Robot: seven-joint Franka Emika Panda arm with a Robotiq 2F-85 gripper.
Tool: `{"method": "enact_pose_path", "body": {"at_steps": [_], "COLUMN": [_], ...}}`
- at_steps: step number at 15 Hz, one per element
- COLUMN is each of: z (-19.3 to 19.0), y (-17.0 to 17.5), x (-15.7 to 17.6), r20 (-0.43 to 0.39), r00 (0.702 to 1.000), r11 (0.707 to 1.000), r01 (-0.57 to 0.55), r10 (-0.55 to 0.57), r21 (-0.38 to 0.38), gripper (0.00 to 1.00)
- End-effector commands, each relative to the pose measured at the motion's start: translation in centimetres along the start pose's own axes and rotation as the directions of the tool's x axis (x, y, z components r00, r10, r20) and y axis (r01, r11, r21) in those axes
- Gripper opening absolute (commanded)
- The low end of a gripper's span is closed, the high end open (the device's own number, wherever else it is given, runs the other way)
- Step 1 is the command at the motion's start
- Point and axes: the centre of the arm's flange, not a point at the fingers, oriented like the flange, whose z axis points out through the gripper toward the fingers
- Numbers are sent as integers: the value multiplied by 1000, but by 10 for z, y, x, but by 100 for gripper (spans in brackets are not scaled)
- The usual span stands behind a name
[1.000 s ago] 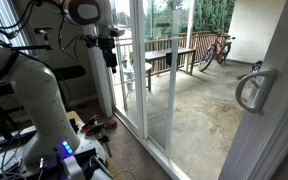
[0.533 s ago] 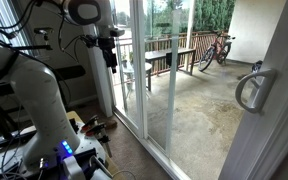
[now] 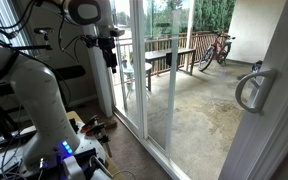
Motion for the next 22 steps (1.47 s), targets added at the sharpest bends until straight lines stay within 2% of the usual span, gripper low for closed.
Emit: {"method": "enact_pose_path", "body": {"at_steps": [1, 19, 22], "z": [0, 0, -2], "y": [0, 0, -1], "x": [0, 1, 5], "r20": [0, -1, -44], "r00": [1000, 1000, 999], "r11": [1000, 1000, 1000], "r01": [0, -5, -27], "r10": [0, 5, 27], "r21": [0, 2, 6], "gripper": [100, 100, 100]}}
